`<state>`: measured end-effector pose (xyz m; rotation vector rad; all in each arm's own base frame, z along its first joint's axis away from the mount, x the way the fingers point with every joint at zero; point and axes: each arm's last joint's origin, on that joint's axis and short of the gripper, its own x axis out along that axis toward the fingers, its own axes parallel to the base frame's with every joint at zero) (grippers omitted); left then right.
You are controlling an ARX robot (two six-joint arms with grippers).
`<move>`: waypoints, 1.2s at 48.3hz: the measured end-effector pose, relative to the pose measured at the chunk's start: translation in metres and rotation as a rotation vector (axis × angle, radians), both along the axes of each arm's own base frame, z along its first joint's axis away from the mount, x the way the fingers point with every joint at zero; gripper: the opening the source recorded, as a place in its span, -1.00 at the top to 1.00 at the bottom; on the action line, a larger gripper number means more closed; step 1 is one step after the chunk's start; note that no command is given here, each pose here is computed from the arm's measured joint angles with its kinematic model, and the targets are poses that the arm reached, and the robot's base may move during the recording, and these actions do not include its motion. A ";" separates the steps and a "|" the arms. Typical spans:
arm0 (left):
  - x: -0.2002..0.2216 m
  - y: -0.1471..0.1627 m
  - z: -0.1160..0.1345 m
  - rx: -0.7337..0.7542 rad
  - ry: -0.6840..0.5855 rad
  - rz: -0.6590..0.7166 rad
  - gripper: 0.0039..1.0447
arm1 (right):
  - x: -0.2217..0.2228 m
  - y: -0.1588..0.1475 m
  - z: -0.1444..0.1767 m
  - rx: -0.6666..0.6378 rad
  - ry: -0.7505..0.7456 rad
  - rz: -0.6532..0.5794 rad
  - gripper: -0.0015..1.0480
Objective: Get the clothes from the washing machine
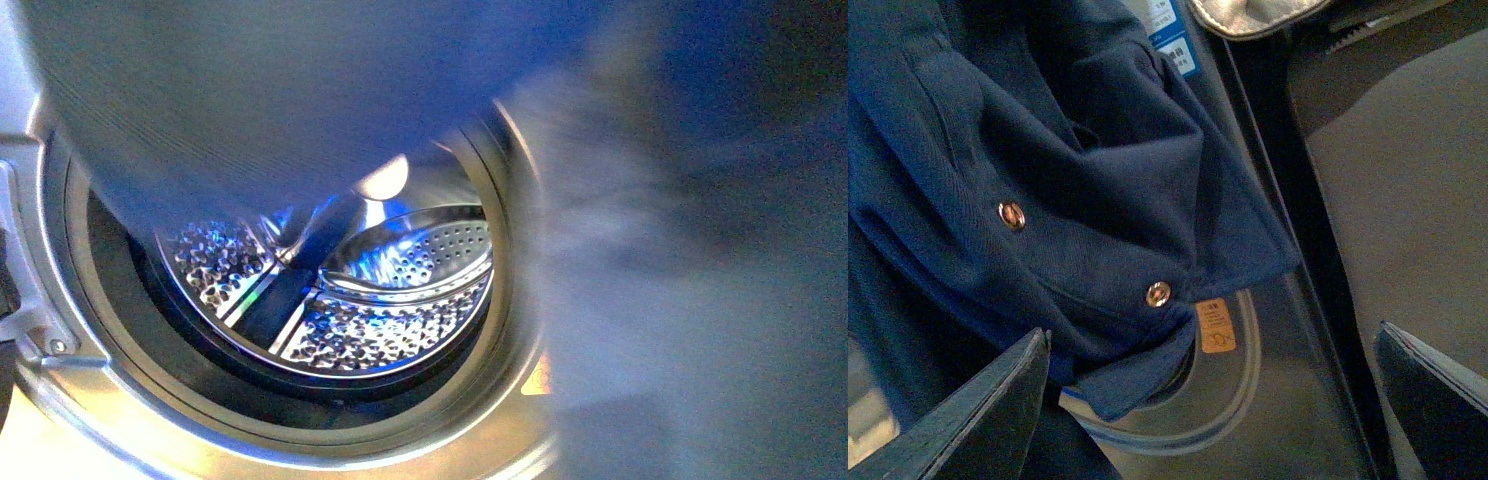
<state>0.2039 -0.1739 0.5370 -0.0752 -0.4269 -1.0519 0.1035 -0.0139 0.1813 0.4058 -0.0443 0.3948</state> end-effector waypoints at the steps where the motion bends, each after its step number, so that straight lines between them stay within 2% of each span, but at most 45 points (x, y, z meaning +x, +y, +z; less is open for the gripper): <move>1: 0.000 0.000 0.000 0.000 0.000 0.000 0.89 | 0.001 -0.001 0.001 0.004 -0.004 0.011 -0.85; 8: 0.000 0.000 0.000 0.000 0.000 -0.001 0.89 | 0.008 -0.009 0.021 0.010 -0.070 0.063 -0.85; 19: 0.000 0.000 0.000 0.000 0.001 0.001 0.89 | 0.035 -0.028 0.089 -0.027 -0.267 0.156 -0.85; 28: 0.000 0.000 0.000 -0.001 0.001 0.001 0.89 | 0.051 -0.031 0.121 -0.031 -0.363 0.261 -0.85; 34: 0.000 0.000 0.000 0.000 0.000 0.000 0.89 | 0.053 -0.028 0.128 -0.042 -0.390 0.315 -0.85; 50: 0.000 0.000 0.000 0.000 0.000 0.000 0.89 | 0.056 -0.025 0.126 -0.036 -0.382 0.340 -0.85; 58: 0.000 0.000 0.000 -0.001 0.001 0.001 0.89 | 0.084 0.013 0.136 0.006 -0.330 0.504 -0.85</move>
